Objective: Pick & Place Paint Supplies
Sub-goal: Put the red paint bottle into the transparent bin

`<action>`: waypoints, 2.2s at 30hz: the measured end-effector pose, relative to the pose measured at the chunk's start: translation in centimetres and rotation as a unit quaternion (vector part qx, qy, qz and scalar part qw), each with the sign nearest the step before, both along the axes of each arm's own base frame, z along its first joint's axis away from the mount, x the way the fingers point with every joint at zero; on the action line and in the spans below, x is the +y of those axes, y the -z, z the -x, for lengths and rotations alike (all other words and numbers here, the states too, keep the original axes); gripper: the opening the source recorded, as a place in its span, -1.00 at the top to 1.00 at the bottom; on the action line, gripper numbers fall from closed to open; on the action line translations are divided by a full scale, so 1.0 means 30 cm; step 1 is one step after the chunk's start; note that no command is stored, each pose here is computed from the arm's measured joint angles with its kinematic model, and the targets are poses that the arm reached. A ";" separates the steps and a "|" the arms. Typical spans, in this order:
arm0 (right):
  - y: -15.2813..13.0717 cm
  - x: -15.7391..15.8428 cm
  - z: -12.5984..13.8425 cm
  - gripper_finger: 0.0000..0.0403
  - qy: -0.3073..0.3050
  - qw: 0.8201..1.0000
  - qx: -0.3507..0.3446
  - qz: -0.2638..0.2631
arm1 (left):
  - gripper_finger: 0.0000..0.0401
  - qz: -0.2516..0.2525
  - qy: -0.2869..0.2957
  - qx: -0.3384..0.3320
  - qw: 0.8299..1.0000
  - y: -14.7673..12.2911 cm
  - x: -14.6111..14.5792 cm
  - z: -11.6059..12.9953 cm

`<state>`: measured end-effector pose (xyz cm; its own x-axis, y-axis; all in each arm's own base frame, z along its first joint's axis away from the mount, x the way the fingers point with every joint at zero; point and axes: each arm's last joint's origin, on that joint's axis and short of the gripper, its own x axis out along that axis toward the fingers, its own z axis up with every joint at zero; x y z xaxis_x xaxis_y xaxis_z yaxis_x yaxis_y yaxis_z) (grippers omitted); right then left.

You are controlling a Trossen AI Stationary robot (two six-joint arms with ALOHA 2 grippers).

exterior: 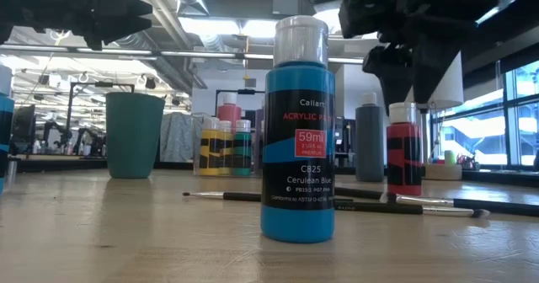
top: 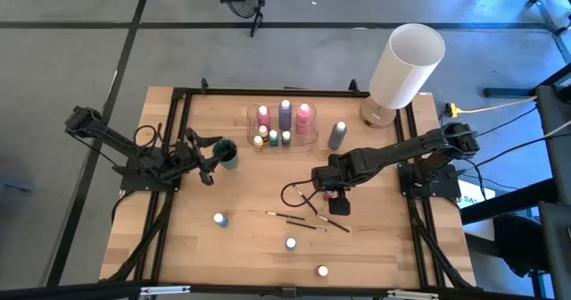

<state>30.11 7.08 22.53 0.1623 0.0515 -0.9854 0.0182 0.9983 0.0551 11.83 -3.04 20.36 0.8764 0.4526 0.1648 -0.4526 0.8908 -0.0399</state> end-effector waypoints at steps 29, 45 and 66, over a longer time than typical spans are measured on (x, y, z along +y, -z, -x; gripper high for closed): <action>0.049 -0.013 0.002 -0.71 0.002 1.000 0.017 -0.004 | -0.12 0.000 0.000 0.000 1.000 0.000 0.000 0.000; 0.065 -0.011 -0.017 -0.71 -0.003 1.000 0.007 -0.005 | -0.12 0.000 -0.001 0.000 1.000 0.000 0.000 0.000; 0.106 -0.008 -0.028 -0.71 -0.010 0.999 0.030 -0.003 | -0.12 0.000 0.000 0.000 1.000 0.000 0.000 0.000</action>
<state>30.94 6.86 19.34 0.1013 0.0609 -0.9930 0.0014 0.9981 0.0614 11.84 -3.04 20.35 0.8760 0.4534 0.1644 -0.4534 0.8904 -0.0397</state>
